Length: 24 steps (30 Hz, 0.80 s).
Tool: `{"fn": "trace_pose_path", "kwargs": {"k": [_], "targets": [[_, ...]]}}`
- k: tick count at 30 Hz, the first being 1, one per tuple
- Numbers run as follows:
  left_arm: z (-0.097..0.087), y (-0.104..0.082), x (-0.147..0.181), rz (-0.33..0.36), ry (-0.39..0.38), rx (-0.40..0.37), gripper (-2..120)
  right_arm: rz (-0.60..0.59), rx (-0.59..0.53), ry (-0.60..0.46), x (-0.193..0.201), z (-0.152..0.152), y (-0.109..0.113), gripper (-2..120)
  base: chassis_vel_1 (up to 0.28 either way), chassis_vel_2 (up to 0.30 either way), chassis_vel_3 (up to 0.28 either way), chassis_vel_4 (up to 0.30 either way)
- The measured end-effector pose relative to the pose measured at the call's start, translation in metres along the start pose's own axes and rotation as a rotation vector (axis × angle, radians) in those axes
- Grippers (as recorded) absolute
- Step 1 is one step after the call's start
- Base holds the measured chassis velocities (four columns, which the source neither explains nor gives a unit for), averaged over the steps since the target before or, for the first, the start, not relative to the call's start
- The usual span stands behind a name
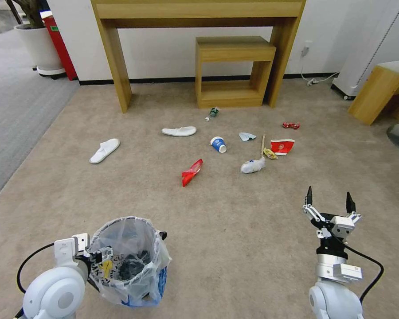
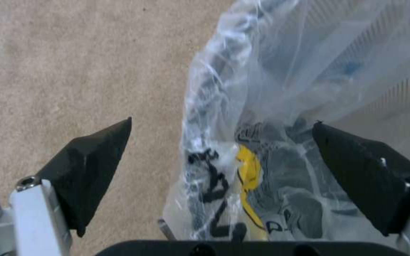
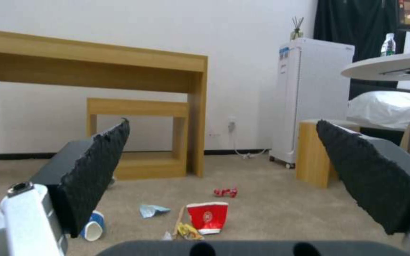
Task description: Pick up the trash bin and place the garbage on the floor into it.
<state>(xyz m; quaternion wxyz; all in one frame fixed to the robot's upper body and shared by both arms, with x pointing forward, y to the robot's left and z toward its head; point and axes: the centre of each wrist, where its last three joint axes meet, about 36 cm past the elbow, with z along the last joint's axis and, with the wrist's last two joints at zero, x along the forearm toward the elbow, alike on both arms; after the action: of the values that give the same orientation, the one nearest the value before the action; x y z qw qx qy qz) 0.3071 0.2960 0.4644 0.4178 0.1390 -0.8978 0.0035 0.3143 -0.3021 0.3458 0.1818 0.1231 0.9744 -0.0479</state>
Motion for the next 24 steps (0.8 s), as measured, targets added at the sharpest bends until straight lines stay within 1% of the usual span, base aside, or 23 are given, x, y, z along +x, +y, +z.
{"fn": "trace_pose_path", "kwargs": {"k": [13, 24], "targets": [[0.008, -0.003, -0.014, -0.013, 0.04, -0.016, 100, 0.006, 0.0, 0.006, 0.002, 0.004, -0.001, 100, 0.0, 0.0, 0.0, 0.0], [0.011, -0.002, -0.024, -0.027, 0.057, -0.021, 100, 0.007, -0.001, 0.01, 0.001, 0.008, 0.001, 100, 0.0, 0.0, 0.0, 0.0]]}}
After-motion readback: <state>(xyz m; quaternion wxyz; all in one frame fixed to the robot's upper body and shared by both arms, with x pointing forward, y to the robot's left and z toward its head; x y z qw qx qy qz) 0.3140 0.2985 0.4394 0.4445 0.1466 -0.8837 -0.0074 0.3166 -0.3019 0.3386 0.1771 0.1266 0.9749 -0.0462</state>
